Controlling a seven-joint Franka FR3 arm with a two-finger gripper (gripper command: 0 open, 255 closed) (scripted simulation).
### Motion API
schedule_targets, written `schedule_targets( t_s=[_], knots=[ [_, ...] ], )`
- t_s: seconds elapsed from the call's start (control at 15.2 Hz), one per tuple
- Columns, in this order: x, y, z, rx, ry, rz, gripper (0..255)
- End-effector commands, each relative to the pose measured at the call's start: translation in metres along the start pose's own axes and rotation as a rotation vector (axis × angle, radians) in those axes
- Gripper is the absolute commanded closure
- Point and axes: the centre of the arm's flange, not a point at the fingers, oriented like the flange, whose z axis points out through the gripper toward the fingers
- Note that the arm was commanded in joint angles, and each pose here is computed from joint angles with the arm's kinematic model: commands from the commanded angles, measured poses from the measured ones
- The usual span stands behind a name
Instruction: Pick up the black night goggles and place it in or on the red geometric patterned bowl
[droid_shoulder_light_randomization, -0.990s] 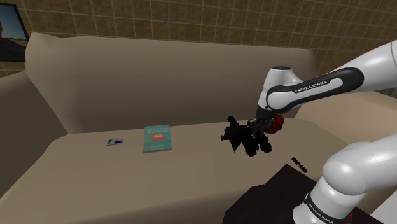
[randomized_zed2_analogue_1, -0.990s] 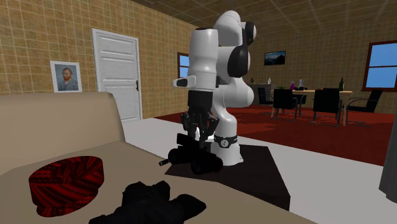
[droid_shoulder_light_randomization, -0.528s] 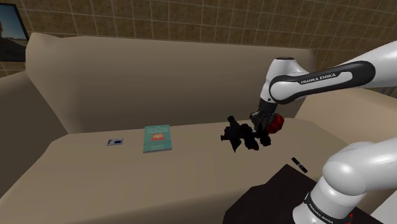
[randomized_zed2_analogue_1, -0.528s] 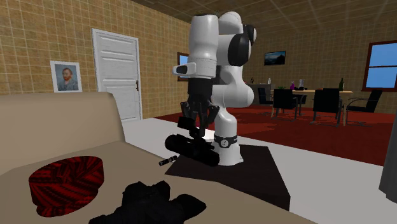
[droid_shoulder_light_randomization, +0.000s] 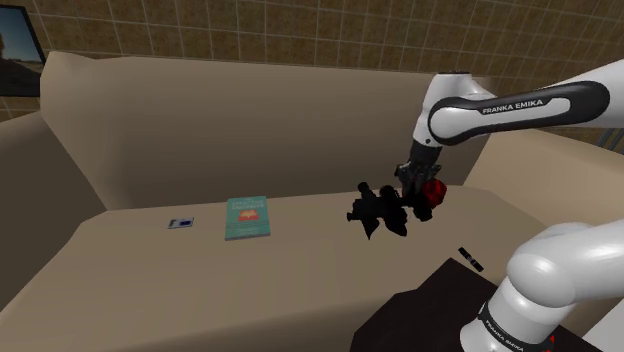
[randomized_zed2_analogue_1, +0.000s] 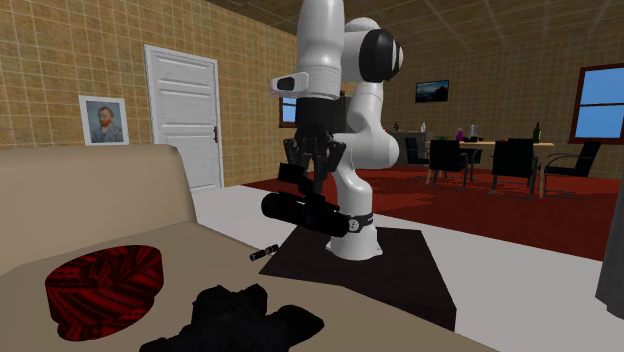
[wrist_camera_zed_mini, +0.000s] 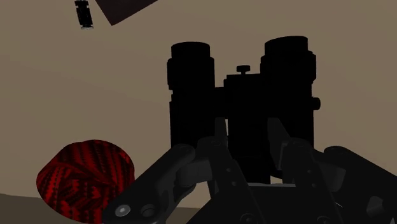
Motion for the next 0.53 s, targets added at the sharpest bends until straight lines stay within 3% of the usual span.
schedule_targets(
  t_s=[0.0,0.46],
  knots=[
    [0.001,0.001,-0.009,0.0,0.0,0.0,255],
    [0.062,0.07,-0.009,0.0,0.0,0.0,255]
  ],
)
